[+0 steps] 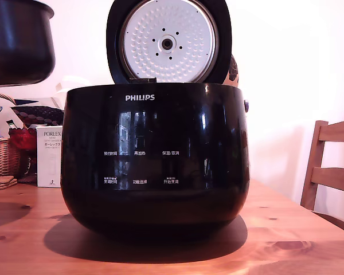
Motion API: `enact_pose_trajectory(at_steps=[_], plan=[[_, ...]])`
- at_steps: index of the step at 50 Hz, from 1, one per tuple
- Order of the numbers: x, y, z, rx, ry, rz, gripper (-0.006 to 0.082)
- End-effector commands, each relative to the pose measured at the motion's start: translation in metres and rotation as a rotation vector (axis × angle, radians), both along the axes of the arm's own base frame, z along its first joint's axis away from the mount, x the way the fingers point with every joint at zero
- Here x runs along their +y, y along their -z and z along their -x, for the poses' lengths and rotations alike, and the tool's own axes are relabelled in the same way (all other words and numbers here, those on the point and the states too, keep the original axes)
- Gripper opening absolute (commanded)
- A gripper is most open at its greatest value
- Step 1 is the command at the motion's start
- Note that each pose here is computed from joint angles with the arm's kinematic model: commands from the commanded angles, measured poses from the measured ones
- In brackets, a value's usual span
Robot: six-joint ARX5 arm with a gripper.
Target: Place the pot you are holding inside the rice cooker
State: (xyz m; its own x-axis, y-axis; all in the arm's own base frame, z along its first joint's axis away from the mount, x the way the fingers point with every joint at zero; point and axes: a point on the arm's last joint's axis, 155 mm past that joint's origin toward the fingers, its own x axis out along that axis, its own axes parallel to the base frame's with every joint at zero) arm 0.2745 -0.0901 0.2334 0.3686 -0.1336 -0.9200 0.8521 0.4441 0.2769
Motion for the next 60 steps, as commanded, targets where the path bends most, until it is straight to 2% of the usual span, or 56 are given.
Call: enact_pose_trajectory(at_steps=[1, 23, 48, 60], plan=[[-0.003, -0.017, -0.010, -0.081, -0.008, 0.027, -0.0024], [-0.008, -0.019, -0.012, -0.088, 0.001, 0.049, -0.0024], [-0.077, -0.037, -0.004, -0.105, 0.171, 0.281, -0.0024], [-0.112, -0.049, 0.004, -0.136, 0.281, 0.355, -0.0024]])
